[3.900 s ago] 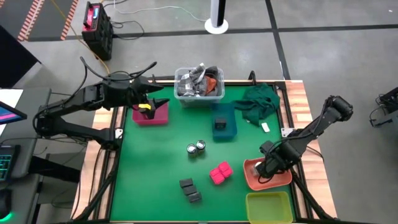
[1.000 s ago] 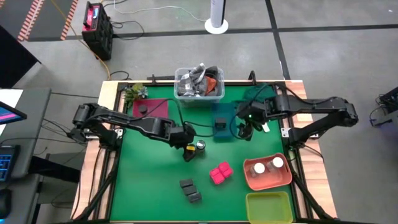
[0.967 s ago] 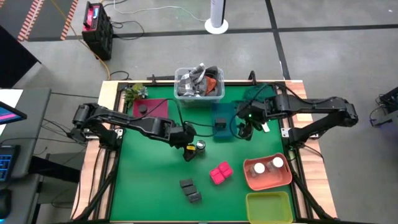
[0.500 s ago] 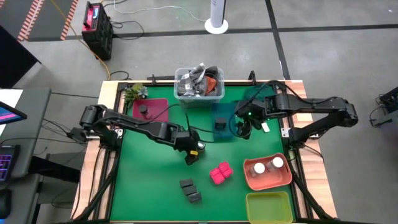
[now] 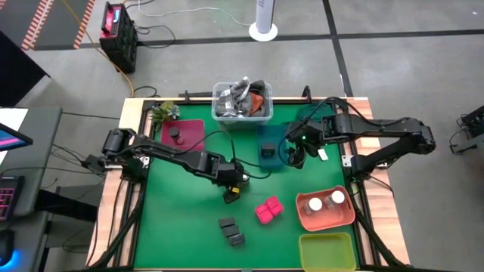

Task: Sort spices by type
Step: Put the black seasoning bottle into the pink bin

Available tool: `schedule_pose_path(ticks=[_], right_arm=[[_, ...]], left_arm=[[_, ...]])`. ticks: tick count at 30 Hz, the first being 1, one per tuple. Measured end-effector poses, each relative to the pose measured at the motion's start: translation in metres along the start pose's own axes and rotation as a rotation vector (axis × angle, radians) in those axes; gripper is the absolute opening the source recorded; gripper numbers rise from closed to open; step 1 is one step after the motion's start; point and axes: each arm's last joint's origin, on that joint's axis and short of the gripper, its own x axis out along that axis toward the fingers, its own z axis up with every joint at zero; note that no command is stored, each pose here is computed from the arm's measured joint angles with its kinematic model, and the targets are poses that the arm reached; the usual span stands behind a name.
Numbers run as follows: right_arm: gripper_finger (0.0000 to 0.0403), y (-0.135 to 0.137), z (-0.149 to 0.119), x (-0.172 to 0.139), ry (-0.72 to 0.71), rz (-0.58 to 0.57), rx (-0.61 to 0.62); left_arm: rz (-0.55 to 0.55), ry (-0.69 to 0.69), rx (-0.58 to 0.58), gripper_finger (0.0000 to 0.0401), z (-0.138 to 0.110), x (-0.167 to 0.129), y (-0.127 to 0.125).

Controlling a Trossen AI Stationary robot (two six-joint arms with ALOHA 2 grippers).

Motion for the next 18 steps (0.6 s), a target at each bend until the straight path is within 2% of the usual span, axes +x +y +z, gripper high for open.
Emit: schedule_pose_path(ticks=[10,13,18], right_arm=[[0.0260,0.001,0.002,0.000,-0.020,0.006,0.028],[0.0260,0.001,0.002,0.000,-0.019,0.006,0.053],[0.0260,0.002,0.001,0.000,-0.019,0.010,0.110]], left_arm=[[-0.037,0.011,0.028,0.0198,0.004,0.001,0.006],[-0.069,0.038,0.018,0.0197,0.005,0.000,0.010],[-0.058,0.093,0.019,0.0197,0.003,-0.005,0.021]])
